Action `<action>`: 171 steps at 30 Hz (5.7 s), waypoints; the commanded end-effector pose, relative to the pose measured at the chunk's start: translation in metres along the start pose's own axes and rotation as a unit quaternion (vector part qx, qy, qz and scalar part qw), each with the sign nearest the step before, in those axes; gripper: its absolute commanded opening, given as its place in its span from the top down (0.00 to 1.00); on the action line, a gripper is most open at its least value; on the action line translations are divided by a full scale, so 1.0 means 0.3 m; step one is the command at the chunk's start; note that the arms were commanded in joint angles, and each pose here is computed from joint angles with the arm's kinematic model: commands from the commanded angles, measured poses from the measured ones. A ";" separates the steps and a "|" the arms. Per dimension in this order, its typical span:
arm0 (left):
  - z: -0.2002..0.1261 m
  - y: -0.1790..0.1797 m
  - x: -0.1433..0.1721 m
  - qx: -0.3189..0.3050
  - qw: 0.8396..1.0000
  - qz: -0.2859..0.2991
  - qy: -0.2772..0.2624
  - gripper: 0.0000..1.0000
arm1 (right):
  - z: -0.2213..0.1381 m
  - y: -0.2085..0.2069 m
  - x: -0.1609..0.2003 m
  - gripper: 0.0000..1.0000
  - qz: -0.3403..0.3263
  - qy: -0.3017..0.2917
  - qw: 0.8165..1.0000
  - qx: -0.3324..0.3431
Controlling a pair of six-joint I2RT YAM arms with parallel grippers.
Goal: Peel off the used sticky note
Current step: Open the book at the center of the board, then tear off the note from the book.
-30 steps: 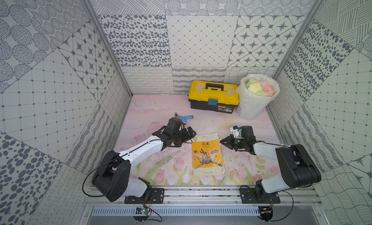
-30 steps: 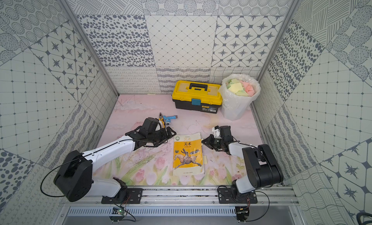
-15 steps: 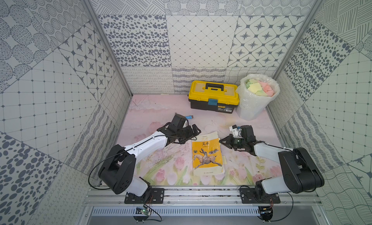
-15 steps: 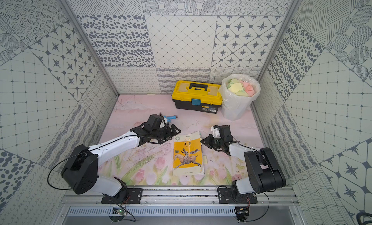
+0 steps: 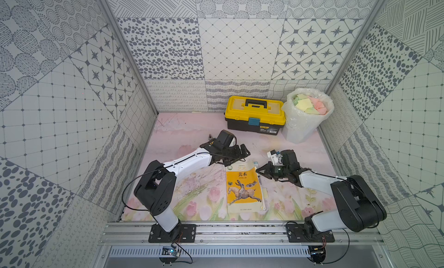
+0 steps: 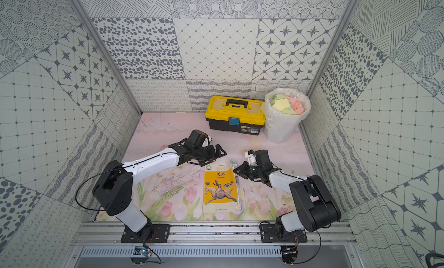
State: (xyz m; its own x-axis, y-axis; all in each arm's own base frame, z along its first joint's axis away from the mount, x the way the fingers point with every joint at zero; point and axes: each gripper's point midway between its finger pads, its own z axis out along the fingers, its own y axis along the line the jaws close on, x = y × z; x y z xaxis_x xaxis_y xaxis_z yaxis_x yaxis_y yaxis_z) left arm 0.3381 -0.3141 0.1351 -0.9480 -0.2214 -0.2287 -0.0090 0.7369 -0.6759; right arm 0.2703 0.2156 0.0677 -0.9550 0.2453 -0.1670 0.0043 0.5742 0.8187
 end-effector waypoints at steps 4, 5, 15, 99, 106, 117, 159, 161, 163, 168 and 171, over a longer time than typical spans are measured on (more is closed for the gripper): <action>0.090 0.039 0.040 -0.074 0.996 0.022 0.036 0.00 | 0.002 0.108 -0.042 1.00 -0.029 -0.016 0.999 -0.030; 0.101 0.046 0.045 -0.083 0.996 0.022 0.040 0.00 | 0.006 0.112 -0.038 1.00 -0.031 -0.014 0.999 -0.031; 0.166 0.083 0.044 -0.146 0.987 0.029 0.054 0.07 | 0.027 0.141 -0.026 1.00 -0.040 -0.006 0.999 -0.035; -0.407 0.333 -0.081 -0.226 0.949 0.146 -0.167 0.38 | 0.045 0.070 -0.020 1.00 -0.041 -0.002 0.999 0.014; -0.216 0.108 0.054 -0.021 0.977 0.194 -0.082 0.47 | 0.038 0.046 -0.019 1.00 -0.027 -0.009 0.999 0.028; 0.046 0.007 0.258 0.089 0.978 0.184 0.049 0.68 | 0.038 0.003 -0.013 1.00 0.018 -0.020 0.999 0.044; 0.258 0.202 0.379 -0.025 0.979 0.164 0.120 1.00 | 0.042 -0.001 -0.069 1.00 0.129 -0.072 0.989 0.017; 0.257 0.201 0.378 -0.025 0.979 0.165 0.120 1.00 | 0.038 0.001 -0.074 1.00 0.130 -0.076 0.988 0.016; 0.256 0.200 0.379 -0.023 0.978 0.166 0.120 1.00 | 0.033 0.001 -0.078 1.00 0.132 -0.082 0.988 0.016; 0.251 0.196 0.377 -0.021 0.978 0.169 0.119 1.00 | 0.012 0.002 -0.095 1.00 0.134 -0.100 0.986 0.017; 0.249 0.195 0.378 -0.022 0.978 0.171 0.118 0.99 | 0.002 0.009 -0.106 1.00 0.132 -0.107 0.985 0.015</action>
State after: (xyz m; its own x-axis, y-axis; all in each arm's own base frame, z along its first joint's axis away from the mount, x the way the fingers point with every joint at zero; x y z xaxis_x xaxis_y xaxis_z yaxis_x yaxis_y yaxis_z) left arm 0.2554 -0.3519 0.0229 -0.9513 0.1737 -0.2546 0.2966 0.7405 -0.6031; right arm 0.2918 0.2136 0.0622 -0.8542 0.5197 -0.0172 0.2912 0.5056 0.8121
